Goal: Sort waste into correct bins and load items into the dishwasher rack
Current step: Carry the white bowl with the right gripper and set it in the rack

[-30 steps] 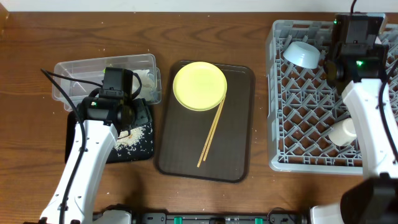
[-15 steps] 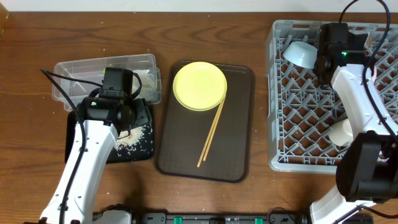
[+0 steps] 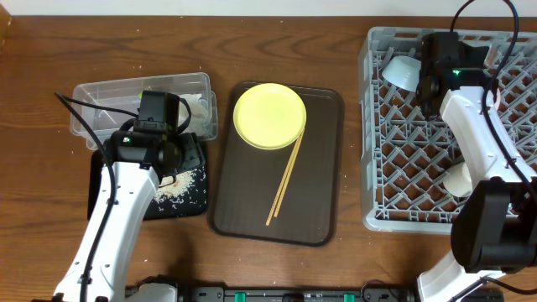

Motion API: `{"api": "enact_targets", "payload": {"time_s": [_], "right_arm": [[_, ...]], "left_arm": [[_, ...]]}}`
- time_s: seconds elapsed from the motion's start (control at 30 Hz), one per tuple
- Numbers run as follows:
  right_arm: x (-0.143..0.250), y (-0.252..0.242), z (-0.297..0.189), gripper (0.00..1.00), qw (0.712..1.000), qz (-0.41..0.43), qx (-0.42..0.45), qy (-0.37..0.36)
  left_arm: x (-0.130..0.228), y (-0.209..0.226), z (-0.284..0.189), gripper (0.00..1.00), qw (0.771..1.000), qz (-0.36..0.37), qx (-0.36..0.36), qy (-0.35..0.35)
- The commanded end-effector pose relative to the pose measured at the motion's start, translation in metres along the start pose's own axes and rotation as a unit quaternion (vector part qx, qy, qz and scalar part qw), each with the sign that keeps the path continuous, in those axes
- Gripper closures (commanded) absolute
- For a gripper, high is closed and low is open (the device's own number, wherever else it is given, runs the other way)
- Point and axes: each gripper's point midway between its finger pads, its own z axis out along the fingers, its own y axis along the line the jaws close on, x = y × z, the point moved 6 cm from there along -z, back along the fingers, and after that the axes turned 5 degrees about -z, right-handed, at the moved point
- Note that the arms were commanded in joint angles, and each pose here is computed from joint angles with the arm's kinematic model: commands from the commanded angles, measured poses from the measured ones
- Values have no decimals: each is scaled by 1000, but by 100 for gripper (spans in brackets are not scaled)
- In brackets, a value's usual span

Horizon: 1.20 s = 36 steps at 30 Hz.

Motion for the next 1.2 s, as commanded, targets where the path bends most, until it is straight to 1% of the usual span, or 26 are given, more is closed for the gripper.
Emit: {"api": "enact_targets", "payload": {"time_s": [0.0, 0.13, 0.4, 0.67, 0.83, 1.17], "right_arm": [[-4, -8, -4, 99, 999, 21, 40, -10], [-2, -3, -4, 99, 1000, 4, 15, -5], [0, 6, -2, 99, 1000, 0, -10, 0], [0, 8, -3, 99, 1000, 0, -11, -2], [0, 5, -3, 99, 1000, -1, 4, -3], [0, 2, -3, 99, 1000, -22, 21, -4]], "left_arm": [[-3, 1, -4, 28, 1000, -5, -6, -10], [-3, 1, -4, 28, 1000, -5, -6, -10], [-3, 1, -4, 28, 1000, -5, -6, -10], [-3, 1, -4, 28, 1000, -5, -6, -10], [-3, 1, -4, 28, 1000, -5, -6, -10], [-3, 1, -4, 28, 1000, -5, -6, -10]]}}
